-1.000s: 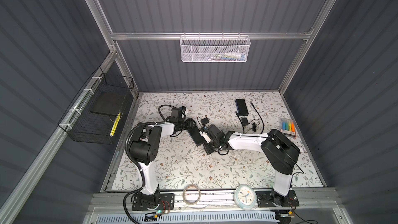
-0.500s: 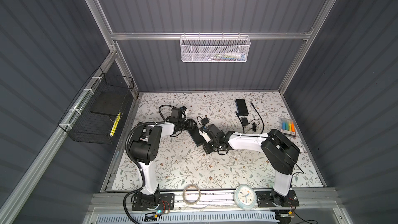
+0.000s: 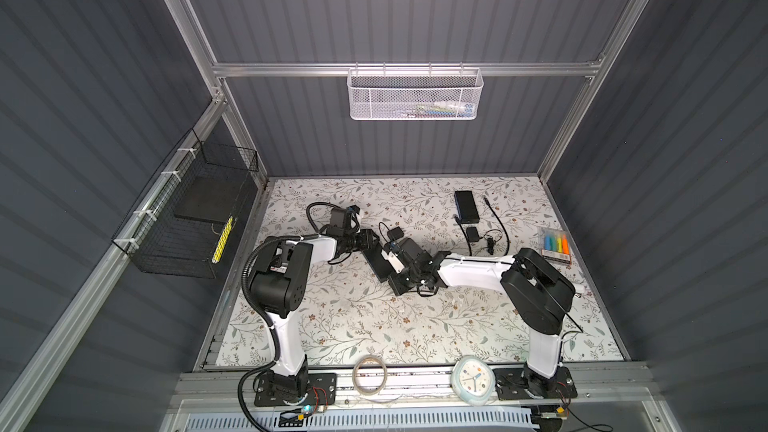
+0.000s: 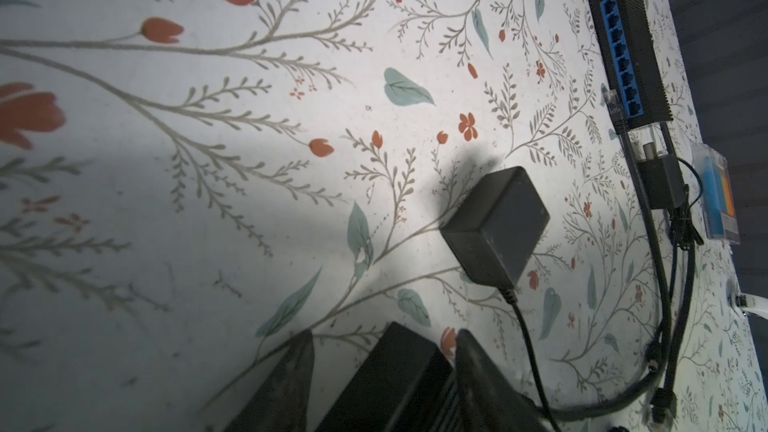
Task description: Insert the plug into the switch port
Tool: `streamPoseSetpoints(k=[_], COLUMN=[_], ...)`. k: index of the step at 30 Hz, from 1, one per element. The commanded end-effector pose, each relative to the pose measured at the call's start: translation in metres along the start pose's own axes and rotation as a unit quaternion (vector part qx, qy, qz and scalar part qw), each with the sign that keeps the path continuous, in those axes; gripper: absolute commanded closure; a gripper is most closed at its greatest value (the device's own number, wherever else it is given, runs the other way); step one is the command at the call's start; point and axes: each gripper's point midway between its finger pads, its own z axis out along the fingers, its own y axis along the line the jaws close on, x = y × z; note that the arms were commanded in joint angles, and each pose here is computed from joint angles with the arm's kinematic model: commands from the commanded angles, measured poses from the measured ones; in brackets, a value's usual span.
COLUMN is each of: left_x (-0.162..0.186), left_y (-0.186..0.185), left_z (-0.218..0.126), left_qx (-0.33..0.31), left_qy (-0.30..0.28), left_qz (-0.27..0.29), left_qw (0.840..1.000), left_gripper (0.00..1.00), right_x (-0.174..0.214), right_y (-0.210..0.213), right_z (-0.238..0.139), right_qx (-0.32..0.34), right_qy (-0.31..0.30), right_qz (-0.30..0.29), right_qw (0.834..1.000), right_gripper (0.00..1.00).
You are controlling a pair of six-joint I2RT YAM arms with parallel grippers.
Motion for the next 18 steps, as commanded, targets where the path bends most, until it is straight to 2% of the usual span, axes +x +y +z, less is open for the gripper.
streamPoseSetpoints(k=[1,18], left_x=[0.005,0.009], left_y=[0.001,0.004], left_z=[0.002,0.004], left_qx=[0.005,0.002], left_qy=[0.014,0.020], left_qz=[-0.001,0.000], left_qw=[1.000,1.000], left_gripper=[0.45,0.45], right_x=[-0.001,-0.010], right_y=[0.000,-0.009], right_z=[0.006,-0.008], right_qx=[0.000,0.018], right_qy=[0.006,-0.012], right_qz=[0.006,0.009], right_qw=[1.000,1.000], right_gripper=[1.00,1.00])
